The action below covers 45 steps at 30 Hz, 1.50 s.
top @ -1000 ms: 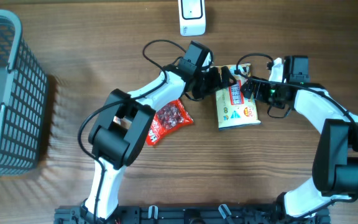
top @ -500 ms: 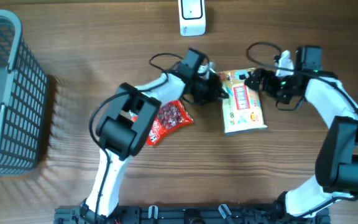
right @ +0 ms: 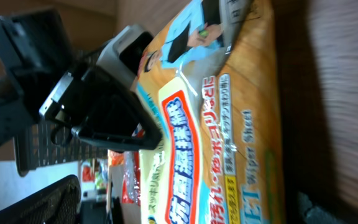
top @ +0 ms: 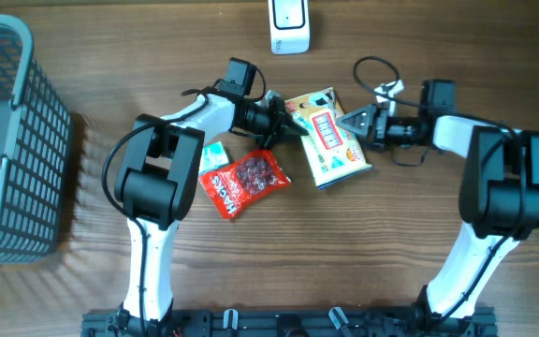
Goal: Scan the item barcode
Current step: 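Hold the wipes pack with the right gripper over the white scanner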
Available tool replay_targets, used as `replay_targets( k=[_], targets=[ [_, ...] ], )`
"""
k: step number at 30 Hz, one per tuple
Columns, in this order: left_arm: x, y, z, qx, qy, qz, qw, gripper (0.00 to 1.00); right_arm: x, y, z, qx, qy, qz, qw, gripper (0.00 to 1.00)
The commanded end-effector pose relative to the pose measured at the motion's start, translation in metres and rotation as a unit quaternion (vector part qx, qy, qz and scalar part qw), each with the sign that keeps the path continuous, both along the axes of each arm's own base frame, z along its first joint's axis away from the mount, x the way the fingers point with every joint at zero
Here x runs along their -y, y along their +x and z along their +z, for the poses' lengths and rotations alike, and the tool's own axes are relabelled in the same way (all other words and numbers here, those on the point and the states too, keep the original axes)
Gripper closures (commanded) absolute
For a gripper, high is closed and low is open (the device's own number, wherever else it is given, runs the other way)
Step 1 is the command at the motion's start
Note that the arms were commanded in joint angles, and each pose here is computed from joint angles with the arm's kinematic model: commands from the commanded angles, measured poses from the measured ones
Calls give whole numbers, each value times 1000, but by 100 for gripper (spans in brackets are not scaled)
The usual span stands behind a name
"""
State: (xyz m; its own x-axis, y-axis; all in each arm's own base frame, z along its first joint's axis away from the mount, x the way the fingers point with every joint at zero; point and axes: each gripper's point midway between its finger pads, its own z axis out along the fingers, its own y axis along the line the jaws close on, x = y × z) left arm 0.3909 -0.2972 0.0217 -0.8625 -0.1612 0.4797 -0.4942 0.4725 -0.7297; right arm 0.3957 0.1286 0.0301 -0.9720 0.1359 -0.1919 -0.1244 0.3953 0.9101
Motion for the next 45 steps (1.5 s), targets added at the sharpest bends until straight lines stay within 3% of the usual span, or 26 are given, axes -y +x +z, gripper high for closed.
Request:
replay_targets(
  k=[1, 3, 5, 9, 10, 15, 18, 22, 24, 26, 27, 32, 34, 36, 40, 45],
  targets=[
    [-19, 4, -24, -1, 95, 35, 995, 96, -14, -35, -79, -113, -124, 2, 986, 0],
    [-24, 7, -30, 4, 118, 44, 992, 96, -26, -40, -76, -117, -129, 24, 984, 0],
    [-32, 9, -40, 3, 156, 60, 986, 96, -39, -42, -72, -113, -133, 46, 984, 12],
    [-37, 5, -45, -3, 176, 58, 983, 96, -41, -36, -69, -110, -144, 46, 982, 55],
    [-38, 5, -46, 6, 177, 52, 983, 96, -37, -34, -71, -116, -163, 42, 979, 62],
    [-44, 8, -43, 19, 176, 47, 983, 96, -28, -27, -68, -118, -204, 44, 971, 63],
    [-50, 12, -26, 51, 171, 34, 983, 96, -29, -15, -48, -96, -204, 47, 973, 77],
    [-87, 25, 29, 115, 209, 49, 970, 80, -31, 2, -14, -69, -203, 43, 976, 93],
    [-110, 31, 64, 149, 232, 74, 958, 59, -32, 9, 3, -52, -199, 36, 978, 94],
    [-134, 36, 98, 180, 252, 108, 945, 17, -35, 22, 25, -42, -186, 14, 982, 96],
    [-145, 37, 113, 194, 263, 123, 937, 2, -39, 35, 39, -40, -165, -8, 985, 96],
    [-178, 40, 124, 209, 329, 158, 908, 0, -78, 104, 114, -7, -7, -109, 994, 96],
    [-179, 40, 123, 209, 330, 158, 907, 0, -89, 125, 139, 22, 25, -150, 988, 96],
    [-179, 40, 123, 209, 330, 158, 907, 0, -94, 155, 160, 55, 49, -227, 971, 96],
    [-179, 40, 123, 209, 330, 158, 907, 0, -90, 198, 182, 119, 46, -300, 946, 96],
    [-179, 40, 123, 209, 330, 158, 907, 0, -71, 246, 174, 193, 43, -417, 887, 96]
  ],
)
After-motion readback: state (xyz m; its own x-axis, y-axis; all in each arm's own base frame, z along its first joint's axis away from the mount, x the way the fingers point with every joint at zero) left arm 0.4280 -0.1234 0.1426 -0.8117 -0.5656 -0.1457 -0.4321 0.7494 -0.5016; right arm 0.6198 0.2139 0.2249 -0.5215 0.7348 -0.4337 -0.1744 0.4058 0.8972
